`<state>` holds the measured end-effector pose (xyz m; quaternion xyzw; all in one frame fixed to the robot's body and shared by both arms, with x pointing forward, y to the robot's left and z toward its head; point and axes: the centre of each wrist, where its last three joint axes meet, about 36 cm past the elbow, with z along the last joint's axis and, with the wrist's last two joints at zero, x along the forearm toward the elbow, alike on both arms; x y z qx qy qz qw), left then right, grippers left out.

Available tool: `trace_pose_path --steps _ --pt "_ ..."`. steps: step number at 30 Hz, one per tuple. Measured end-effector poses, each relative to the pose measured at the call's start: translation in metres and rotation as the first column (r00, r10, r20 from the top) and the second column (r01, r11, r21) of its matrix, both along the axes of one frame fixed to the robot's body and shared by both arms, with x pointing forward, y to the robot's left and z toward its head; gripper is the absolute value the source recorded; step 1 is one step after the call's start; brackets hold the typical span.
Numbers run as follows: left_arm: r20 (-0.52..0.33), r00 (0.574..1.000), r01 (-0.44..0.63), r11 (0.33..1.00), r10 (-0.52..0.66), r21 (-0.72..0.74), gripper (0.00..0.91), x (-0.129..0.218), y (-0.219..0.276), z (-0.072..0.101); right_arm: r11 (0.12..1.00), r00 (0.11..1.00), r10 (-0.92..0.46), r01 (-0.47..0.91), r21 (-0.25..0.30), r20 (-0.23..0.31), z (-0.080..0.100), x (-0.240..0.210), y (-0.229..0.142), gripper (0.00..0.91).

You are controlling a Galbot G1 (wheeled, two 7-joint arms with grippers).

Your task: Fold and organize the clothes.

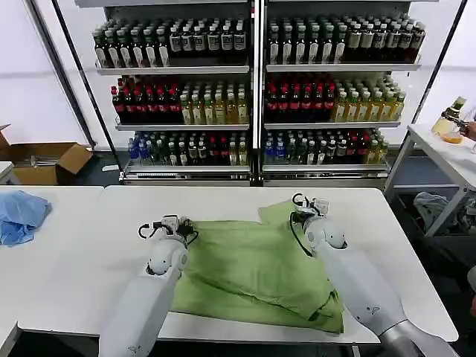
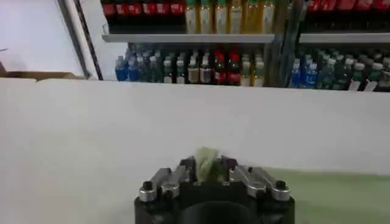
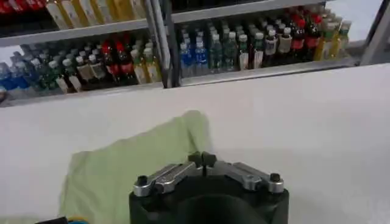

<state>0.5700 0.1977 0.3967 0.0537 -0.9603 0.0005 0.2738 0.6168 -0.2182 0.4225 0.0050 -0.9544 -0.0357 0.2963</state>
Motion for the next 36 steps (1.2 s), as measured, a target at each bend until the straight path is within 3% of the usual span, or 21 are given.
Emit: trace_pose_path --steps 11,25,26,27,28,36 --pt "0.076 0.997 0.008 0.999 -0.005 -0.031 0.030 -0.014 0.010 0.026 1.000 0.992 0.012 -0.010 -0.019 0.122 0.016 -0.023 -0.006 0.000" --pt "0.178 0.984 0.037 0.998 -0.028 -0.046 0.020 -0.045 0.020 0.060 0.999 0.976 0.030 -0.025 -0.030 0.214 0.036 -0.067 -0.007 0.000" --pt "0.182 0.983 0.039 0.998 -0.030 -0.045 0.020 -0.048 0.021 0.061 0.999 0.976 0.030 -0.024 -0.035 0.214 0.037 -0.069 -0.006 0.191" --pt "0.184 0.982 0.041 0.998 -0.032 -0.044 0.030 -0.050 0.022 0.061 0.999 0.977 0.029 -0.021 -0.037 0.213 0.037 -0.069 -0.005 0.756" --pt "0.185 0.982 0.042 0.998 -0.033 -0.044 0.020 -0.052 0.022 0.061 0.999 0.977 0.027 -0.019 -0.040 0.211 0.037 -0.069 -0.004 0.907" --pt "0.196 0.979 0.053 0.998 -0.045 -0.033 0.020 -0.061 0.020 0.062 0.998 0.986 0.018 -0.006 -0.068 0.167 0.030 -0.043 0.009 0.907"
